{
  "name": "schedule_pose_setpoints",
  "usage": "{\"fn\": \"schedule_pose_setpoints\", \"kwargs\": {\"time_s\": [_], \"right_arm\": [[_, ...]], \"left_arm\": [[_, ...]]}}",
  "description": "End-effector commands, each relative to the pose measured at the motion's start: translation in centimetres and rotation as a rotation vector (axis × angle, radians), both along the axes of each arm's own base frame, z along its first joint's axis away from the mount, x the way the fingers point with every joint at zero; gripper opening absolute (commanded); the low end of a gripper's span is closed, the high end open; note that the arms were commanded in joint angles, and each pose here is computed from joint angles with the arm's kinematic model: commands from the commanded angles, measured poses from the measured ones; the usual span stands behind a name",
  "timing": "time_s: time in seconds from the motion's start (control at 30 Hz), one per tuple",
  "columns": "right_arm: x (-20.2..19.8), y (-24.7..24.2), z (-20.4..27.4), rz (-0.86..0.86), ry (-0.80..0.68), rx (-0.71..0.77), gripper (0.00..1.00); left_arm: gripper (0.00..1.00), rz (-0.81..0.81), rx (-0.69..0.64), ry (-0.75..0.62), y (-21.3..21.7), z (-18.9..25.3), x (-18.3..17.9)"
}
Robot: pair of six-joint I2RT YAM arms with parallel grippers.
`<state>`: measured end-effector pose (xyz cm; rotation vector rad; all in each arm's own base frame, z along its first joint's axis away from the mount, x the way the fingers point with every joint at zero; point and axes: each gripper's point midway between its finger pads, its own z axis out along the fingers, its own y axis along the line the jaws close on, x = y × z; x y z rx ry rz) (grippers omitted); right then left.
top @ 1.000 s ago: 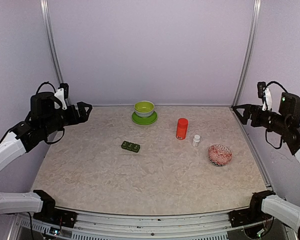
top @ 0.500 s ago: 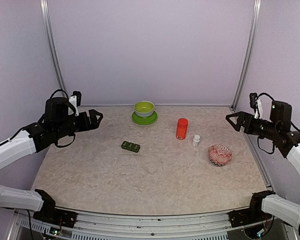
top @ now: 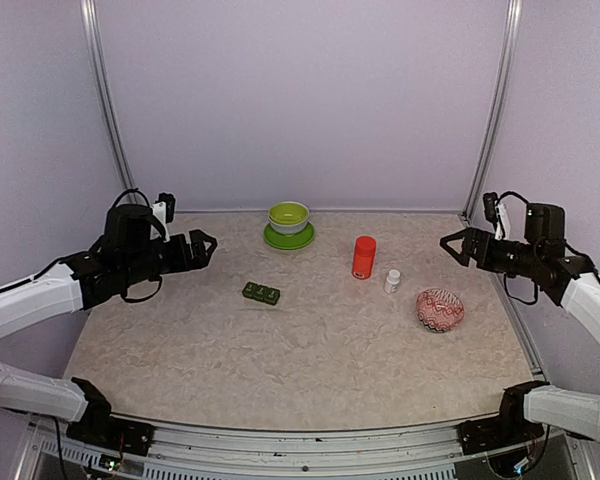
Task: Sort the pills into containers
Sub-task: Pick up the pill container from the center of the board.
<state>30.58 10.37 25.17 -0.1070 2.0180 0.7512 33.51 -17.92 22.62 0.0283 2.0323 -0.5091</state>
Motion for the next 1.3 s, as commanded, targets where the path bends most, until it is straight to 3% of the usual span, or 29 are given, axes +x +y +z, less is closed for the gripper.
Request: {"fn": "schedule_pose_setpoints", "kwargs": {"time_s": [0.0, 0.43, 0.83, 1.27], "right_arm": [[0.8, 0.9, -0.9, 0.014, 0.027, -0.068, 1.00], [3.0, 5.7, -4.2, 0.046, 0.069, -0.220, 1.00], [2.8, 16.0, -6.0, 0.307, -0.069, -0.355, 1.00], [4.6, 23.0, -9.1, 0.380, -0.136, -0.445, 1.00]], "left_arm": [[0.99, -0.012, 0.019, 0.014, -0.9, -1.3, 0.1], [0.99, -0.048, 0.067, 0.092, -2.8, -5.3, 0.1], [0.99, -0.088, 0.075, 0.147, -4.2, -8.2, 0.7], [0.99, -0.109, 0.018, 0.167, -4.3, -8.7, -0.7]]}}
